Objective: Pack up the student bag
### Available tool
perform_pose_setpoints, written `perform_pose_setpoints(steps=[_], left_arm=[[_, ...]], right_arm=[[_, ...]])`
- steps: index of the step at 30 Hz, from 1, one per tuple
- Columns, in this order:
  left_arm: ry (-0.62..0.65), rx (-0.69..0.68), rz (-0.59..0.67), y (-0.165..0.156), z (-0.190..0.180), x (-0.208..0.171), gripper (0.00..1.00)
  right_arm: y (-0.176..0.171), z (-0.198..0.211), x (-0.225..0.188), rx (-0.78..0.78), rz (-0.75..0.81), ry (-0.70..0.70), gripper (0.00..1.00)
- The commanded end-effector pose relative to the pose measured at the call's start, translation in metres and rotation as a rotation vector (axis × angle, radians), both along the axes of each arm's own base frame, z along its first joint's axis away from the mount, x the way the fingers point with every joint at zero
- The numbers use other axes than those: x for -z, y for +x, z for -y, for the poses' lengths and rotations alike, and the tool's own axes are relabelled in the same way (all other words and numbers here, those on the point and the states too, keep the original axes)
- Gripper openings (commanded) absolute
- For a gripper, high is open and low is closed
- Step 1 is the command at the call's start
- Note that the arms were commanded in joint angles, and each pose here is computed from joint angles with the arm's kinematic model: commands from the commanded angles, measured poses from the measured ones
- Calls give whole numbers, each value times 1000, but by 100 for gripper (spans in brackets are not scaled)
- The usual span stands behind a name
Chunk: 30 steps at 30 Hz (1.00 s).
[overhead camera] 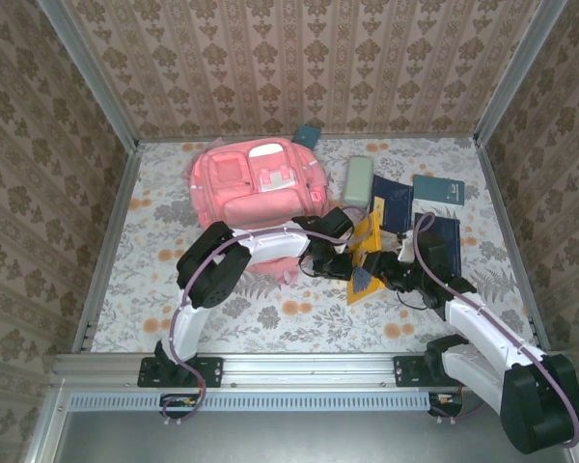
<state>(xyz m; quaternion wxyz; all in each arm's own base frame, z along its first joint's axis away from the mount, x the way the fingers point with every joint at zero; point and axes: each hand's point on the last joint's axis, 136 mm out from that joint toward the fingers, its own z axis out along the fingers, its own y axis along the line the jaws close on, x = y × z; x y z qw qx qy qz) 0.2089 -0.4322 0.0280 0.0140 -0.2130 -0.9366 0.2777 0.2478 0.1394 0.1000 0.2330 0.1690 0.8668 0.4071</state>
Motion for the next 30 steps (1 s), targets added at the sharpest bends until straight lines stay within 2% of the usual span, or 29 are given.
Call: perform_pose_setpoints(steps=[1, 5, 8, 12, 13, 19, 25, 28, 30], left_arm=[[-16, 7, -35, -4, 1, 0, 13], [-15, 3, -27, -1, -1, -2, 14], [-16, 5, -18, 1, -1, -6, 14], [-15, 9, 8, 7, -1, -18, 15], [-21, 9, 24, 9, -1, -25, 16], [-38, 18, 178, 34, -11, -88, 30], [9, 5, 348, 71, -58, -133, 43], [106, 13, 423, 90, -94, -135, 48], [221, 56, 490, 102, -122, -128, 50]], right_arm=[[3, 3, -2, -2, 5, -43, 36], [-3, 20, 7, 20, -47, -176, 33], [-5, 23, 9, 14, -56, -206, 27], [-4, 25, 8, 20, -55, -218, 2], [-4, 26, 6, 23, -51, -223, 0], [5, 31, -24, 56, 29, -239, 0], [18, 24, -56, 57, 94, -192, 0], [27, 21, -69, 61, 117, -168, 0], [32, 17, -76, 62, 128, -147, 0]])
